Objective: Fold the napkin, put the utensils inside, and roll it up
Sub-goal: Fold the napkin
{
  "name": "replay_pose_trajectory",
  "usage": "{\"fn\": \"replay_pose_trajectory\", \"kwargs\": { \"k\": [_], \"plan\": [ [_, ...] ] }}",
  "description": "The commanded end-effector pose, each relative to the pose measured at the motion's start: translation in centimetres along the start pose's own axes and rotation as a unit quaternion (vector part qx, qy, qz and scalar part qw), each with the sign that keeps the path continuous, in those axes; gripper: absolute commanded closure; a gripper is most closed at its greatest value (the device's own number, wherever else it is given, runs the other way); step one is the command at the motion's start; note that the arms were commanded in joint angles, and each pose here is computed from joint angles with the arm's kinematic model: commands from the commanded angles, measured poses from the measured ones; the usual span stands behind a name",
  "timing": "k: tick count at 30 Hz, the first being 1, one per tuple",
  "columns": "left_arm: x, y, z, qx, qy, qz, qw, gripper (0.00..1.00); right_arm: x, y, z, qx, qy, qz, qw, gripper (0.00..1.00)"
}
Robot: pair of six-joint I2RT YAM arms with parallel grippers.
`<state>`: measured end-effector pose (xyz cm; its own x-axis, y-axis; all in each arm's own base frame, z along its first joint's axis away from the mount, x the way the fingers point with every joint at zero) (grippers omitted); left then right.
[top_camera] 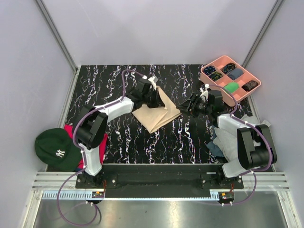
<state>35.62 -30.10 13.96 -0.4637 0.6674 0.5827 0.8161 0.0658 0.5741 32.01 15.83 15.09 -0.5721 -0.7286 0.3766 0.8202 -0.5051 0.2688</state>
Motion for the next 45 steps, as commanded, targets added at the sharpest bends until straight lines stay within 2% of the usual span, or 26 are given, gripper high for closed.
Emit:
{"fn": "replay_pose_trajectory", "kwargs": {
  "k": [1,20,34,36,39,40,41,45],
  "plan": [
    [-0.8,1.8,-1.5,-0.053,-0.029,-0.012,0.998,1.0,0.3,0.8,0.8,0.015,0.016,-0.022,1.0,0.44],
    [-4.7,0.4,-2.8,-0.11,-0.046,0.033,0.992,1.0,0.3,0.8,-0.5,-0.008,-0.008,-0.039,0.999,0.44],
    [-6.2,-0.5,-3.0,-0.108,-0.042,0.045,0.992,1.0,0.4,0.6,-0.9,-0.012,-0.016,-0.043,0.999,0.44],
    [-6.2,-0.1,-3.1,-0.104,-0.038,0.037,0.993,0.83,0.6,0.6,-0.9,-0.01,-0.016,-0.045,0.999,0.44],
    [-6.1,0.9,-3.8,-0.103,-0.045,0.021,0.993,0.73,0.9,0.6,-0.9,-0.003,-0.013,-0.046,0.999,0.44],
    [-6.1,1.4,-4.1,-0.102,-0.048,0.015,0.993,0.66,1.0,0.6,-0.9,-0.001,-0.013,-0.046,0.999,0.44],
    [-6.0,1.7,-4.4,-0.101,-0.051,0.01,0.994,0.52,1.1,0.5,-0.8,0.0,-0.012,-0.047,0.999,0.43],
    [-5.8,3.4,-5.0,-0.099,-0.054,-0.012,0.994,0.32,1.2,0.6,-1.0,0.012,-0.017,-0.045,0.999,0.43]
  ]
}}
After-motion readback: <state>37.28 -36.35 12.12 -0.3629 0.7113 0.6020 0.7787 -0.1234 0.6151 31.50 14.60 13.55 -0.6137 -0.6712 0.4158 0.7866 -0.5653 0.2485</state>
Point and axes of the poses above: each gripper's point midway between its finger pads, its own x axis back along the fingers, its own z axis along the line the jaws close on, y = z × x, the point moved 5 cm from there along x, back along the fingers, and after that the axes turned 5 degrees about -x, right-handed, at the moved point
